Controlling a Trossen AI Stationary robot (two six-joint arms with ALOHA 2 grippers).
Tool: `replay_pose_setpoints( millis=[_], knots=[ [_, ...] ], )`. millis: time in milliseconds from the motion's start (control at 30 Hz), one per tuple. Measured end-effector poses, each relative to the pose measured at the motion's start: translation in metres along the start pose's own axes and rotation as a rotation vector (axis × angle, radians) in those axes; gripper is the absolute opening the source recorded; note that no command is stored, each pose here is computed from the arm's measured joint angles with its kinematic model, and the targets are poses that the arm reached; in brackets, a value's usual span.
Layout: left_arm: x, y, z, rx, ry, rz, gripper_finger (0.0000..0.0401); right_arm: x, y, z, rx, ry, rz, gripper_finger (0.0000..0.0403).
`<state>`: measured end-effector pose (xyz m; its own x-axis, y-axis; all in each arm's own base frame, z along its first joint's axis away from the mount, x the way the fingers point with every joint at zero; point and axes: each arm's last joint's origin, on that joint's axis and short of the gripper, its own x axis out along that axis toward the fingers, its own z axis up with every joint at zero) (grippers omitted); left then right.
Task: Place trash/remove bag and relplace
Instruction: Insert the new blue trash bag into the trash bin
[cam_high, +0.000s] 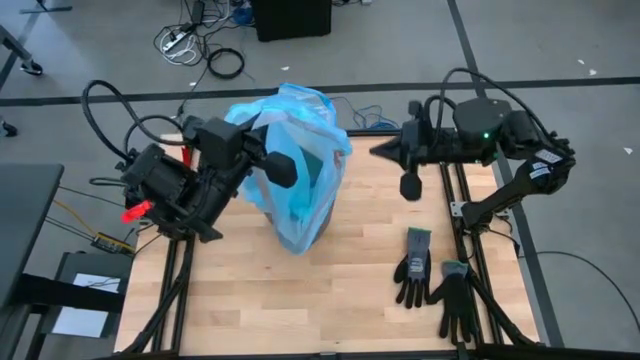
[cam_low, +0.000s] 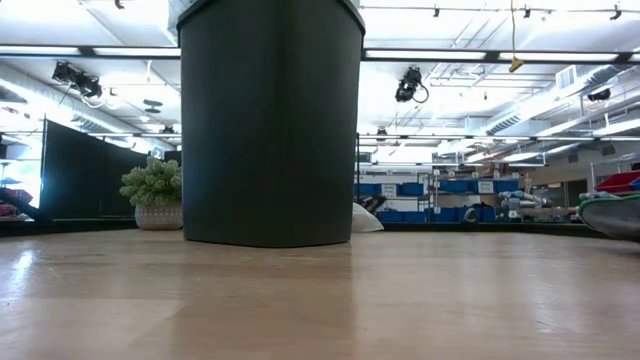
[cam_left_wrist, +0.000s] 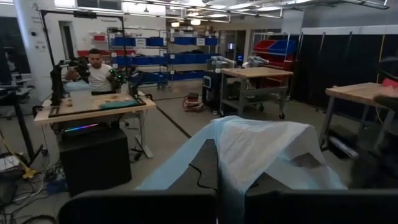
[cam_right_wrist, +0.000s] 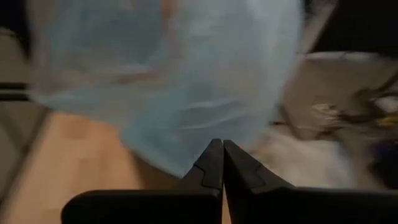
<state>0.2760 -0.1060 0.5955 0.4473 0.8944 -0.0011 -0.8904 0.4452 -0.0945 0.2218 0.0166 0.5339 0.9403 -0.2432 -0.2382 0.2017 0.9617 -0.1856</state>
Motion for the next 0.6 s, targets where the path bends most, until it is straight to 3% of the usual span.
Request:
replay_pose_setpoints(
  millis=[100,333,600],
  knots=[
    [-0.003,-0.009,-0.006,-0.001,0.001,-0.009,0.0001,0.006,-0.015,0.000,-0.029,-0.008,-0.035,0.0000],
    [-0.006,-0.038,-0.028,0.046,-0.022,-0.045,0.0001,0.016,-0.066,-0.006,0.014,-0.034,0.024,0.0000],
    [-0.003,-0.065,-0.045,-0.044,-0.153,-0.349,0.0001,0.022,-0.112,-0.006,0.045,-0.151,0.115,0.0000]
  ],
)
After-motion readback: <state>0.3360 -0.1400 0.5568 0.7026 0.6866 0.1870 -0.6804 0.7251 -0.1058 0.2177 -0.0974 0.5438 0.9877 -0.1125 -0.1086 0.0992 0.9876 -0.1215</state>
